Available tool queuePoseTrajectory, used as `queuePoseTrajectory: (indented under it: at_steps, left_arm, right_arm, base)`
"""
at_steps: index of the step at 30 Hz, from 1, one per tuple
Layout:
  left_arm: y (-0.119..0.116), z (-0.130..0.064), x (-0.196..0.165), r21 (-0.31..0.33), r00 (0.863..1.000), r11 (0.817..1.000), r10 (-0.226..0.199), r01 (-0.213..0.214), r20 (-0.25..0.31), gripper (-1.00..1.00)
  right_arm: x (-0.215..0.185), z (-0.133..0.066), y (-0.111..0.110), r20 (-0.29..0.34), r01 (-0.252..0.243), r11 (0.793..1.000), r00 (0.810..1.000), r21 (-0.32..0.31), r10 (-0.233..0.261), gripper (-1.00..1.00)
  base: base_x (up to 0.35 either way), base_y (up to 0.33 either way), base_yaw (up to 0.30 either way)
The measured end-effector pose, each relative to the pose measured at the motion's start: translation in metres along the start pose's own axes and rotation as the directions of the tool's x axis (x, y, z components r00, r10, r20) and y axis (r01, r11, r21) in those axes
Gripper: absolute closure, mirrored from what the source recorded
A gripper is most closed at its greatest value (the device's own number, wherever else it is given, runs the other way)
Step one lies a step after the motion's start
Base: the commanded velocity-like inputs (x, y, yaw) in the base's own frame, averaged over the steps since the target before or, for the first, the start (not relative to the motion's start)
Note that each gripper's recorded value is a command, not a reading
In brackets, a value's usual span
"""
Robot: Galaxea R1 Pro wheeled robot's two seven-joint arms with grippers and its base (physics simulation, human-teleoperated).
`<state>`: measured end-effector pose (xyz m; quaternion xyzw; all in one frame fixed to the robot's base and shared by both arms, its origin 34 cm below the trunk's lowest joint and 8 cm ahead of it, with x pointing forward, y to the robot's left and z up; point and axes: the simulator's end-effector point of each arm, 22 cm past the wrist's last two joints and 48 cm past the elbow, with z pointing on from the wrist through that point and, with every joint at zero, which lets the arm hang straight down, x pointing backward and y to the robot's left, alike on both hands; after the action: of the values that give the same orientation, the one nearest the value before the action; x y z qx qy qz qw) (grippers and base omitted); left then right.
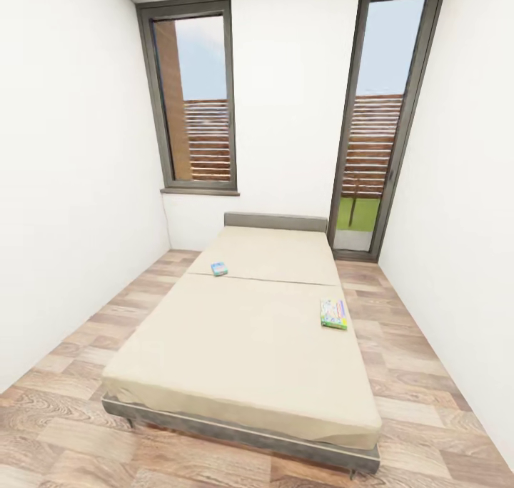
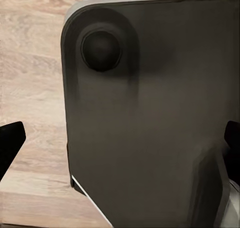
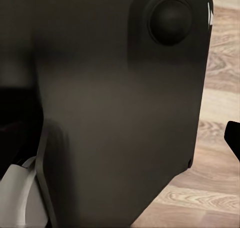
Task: Put all the toys in the child's room - the three board games (two on the bed and one on the table), the two jigsaw puzzles on the table, and the tennis ball on the table - inside the toy box on the table in the child's room.
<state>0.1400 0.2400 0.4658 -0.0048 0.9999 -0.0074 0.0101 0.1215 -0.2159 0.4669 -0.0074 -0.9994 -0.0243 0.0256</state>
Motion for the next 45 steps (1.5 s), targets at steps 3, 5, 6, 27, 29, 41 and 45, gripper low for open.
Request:
queuePoseTrajectory:
  at_steps: [3, 5, 6, 27, 29, 41, 45]
  left_arm:
    - [0.000, -0.005, -0.002, 0.000, 1.000, 1.000, -0.001, 0.001, 0.008, -1.00]
    - [0.000, -0.008, -0.002, 0.000, 1.000, 1.000, -0.001, 0.001, 0.010, -1.00]
    - [0.001, -0.010, -0.003, -0.001, 1.000, 1.000, -0.002, 0.002, 0.011, -1.00]
    - [0.039, -0.045, -0.064, -0.141, 0.992, 0.989, -0.018, 0.036, 0.128, -1.00]
    - [0.044, -0.050, -0.078, -0.163, 0.989, 0.985, -0.025, 0.049, 0.147, -1.00]
    - [0.045, -0.083, -0.202, -0.160, 0.971, 0.984, -0.040, 0.080, 0.236, -1.00]
    - [0.034, -0.096, -0.240, -0.115, 0.969, 0.991, -0.039, 0.069, 0.242, -1.00]
  right_arm:
    - [0.000, -0.005, 0.000, 0.000, 0.001, 1.000, 1.000, 0.000, -0.001, -1.00]
    - [0.001, -0.008, 0.000, 0.000, 0.001, 1.000, 1.000, 0.000, -0.001, -1.00]
    - [0.001, -0.009, 0.001, -0.001, 0.001, 1.000, 1.000, 0.000, -0.001, -1.00]
    - [0.002, -0.041, -0.018, 0.004, 0.001, 1.000, 1.000, 0.025, -0.001, -1.00]
    - [0.002, -0.044, -0.013, 0.005, 0.004, 1.000, 1.000, 0.019, -0.004, -1.00]
    - [-0.100, -0.072, 0.002, 0.231, -0.014, 1.000, 0.973, 0.000, 0.013, -1.00]
    - [-0.124, -0.082, 0.005, 0.268, -0.023, 1.000, 0.963, -0.001, 0.022, -1.00]
  base:
    - [0.000, 0.000, 0.000]
    - [0.000, 0.000, 0.000]
    - [0.000, 0.000, 0.000]
    - [0.000, 0.000, 0.000]
    - [0.000, 0.000, 0.000]
    - [0.000, 0.000, 0.000]
    - [0.000, 0.000, 0.000]
